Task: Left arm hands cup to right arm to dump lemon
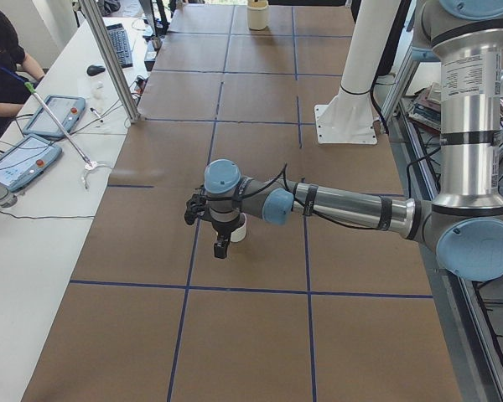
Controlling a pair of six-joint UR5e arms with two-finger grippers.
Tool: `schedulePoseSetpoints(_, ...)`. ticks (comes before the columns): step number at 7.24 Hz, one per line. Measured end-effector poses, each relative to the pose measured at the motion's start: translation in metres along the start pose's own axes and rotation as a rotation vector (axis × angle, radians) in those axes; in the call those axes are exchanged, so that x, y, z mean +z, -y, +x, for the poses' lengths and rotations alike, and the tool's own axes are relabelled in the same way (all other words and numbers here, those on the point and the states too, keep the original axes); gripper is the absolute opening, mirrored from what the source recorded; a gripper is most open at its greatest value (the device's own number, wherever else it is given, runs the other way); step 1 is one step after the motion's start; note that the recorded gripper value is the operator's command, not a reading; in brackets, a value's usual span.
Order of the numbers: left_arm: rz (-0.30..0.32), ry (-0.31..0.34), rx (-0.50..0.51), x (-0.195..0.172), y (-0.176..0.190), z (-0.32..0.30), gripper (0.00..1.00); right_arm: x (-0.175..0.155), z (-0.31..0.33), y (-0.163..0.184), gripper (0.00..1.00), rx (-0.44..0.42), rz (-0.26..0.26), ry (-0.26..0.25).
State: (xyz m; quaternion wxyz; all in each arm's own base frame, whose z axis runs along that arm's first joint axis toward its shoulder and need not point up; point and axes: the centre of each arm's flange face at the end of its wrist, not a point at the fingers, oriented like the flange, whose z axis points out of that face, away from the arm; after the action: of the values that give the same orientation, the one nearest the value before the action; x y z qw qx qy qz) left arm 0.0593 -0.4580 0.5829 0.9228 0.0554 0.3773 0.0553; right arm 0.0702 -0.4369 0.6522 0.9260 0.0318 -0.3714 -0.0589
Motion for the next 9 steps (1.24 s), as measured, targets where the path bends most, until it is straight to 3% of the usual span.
schedulePoseSetpoints(3,0.025,-0.004,-0.121,0.053,-0.015,0.05,1.0,0.0,0.0,0.0,1.0,0.001,-0.001,0.0)
schedulePoseSetpoints(8,0.017,-0.017,-0.198,0.069,-0.003,0.065,0.97,0.001,0.001,0.0,1.0,0.001,-0.002,-0.001)
schedulePoseSetpoints(9,0.014,-0.015,-0.203,0.072,-0.002,0.064,0.92,0.001,0.001,0.0,1.0,0.002,-0.002,-0.001)
